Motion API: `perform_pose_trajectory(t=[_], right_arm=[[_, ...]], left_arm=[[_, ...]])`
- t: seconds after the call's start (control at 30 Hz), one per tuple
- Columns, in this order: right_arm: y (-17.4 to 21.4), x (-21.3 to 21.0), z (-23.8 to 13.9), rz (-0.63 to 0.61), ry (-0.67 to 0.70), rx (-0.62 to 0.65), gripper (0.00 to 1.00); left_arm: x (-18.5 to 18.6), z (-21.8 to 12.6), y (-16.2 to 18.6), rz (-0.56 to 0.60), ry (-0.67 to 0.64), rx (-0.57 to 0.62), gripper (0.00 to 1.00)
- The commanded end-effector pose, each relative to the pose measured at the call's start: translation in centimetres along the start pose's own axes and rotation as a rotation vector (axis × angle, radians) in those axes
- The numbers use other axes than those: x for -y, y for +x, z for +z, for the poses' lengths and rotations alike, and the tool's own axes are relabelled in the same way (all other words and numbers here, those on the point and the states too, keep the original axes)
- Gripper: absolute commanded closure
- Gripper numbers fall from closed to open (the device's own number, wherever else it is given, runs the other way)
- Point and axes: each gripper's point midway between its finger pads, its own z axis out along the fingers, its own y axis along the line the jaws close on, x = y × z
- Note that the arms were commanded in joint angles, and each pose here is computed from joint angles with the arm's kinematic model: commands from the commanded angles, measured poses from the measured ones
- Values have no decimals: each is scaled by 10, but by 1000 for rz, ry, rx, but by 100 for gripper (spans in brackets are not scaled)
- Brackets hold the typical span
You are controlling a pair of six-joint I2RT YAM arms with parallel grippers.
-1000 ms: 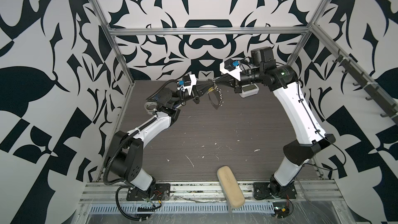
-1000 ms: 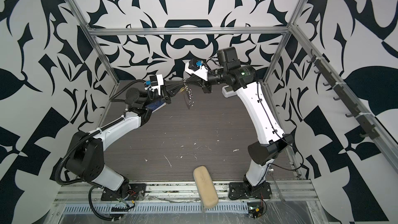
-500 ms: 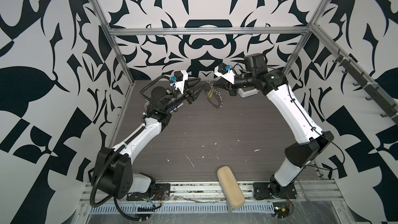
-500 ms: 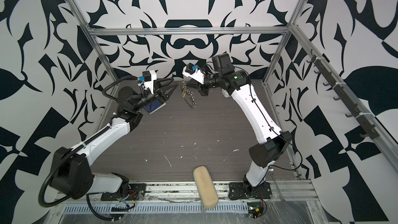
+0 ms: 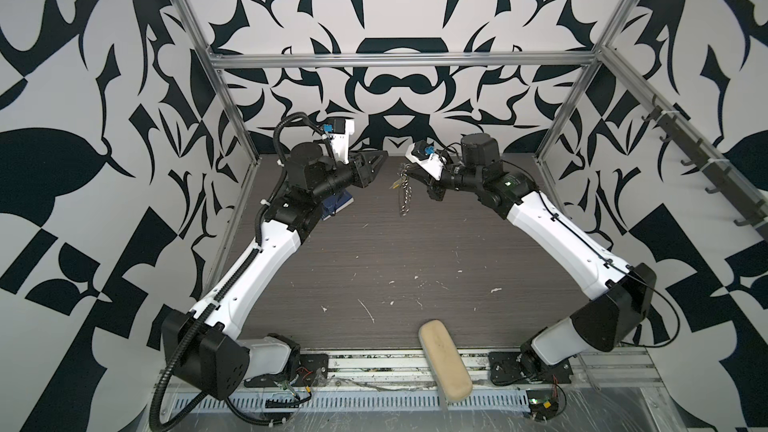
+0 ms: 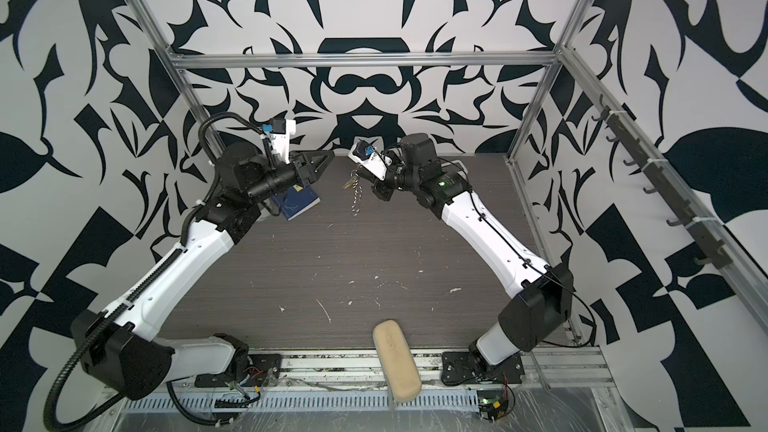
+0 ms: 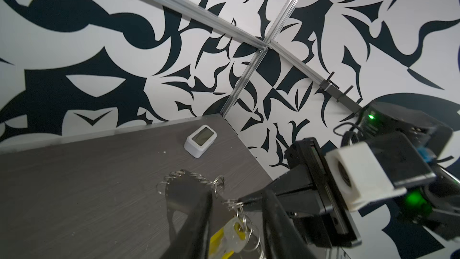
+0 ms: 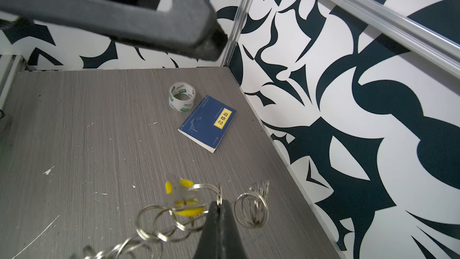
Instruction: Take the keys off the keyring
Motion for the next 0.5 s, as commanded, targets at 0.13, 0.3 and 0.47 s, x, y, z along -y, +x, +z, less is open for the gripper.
perform_pose_trajectory(t=[0.13, 0.3, 0.47], right_arm=[[-41, 10, -19, -20, 80, 149, 100], [-41, 6, -19, -24, 59, 147, 100], [-41, 5, -18, -26, 50, 143, 100]], left_arm=[[7, 11, 35, -91, 5, -171, 63], [16, 16, 42, -76, 28, -204, 63], [18, 21, 45, -73, 30, -216, 65]])
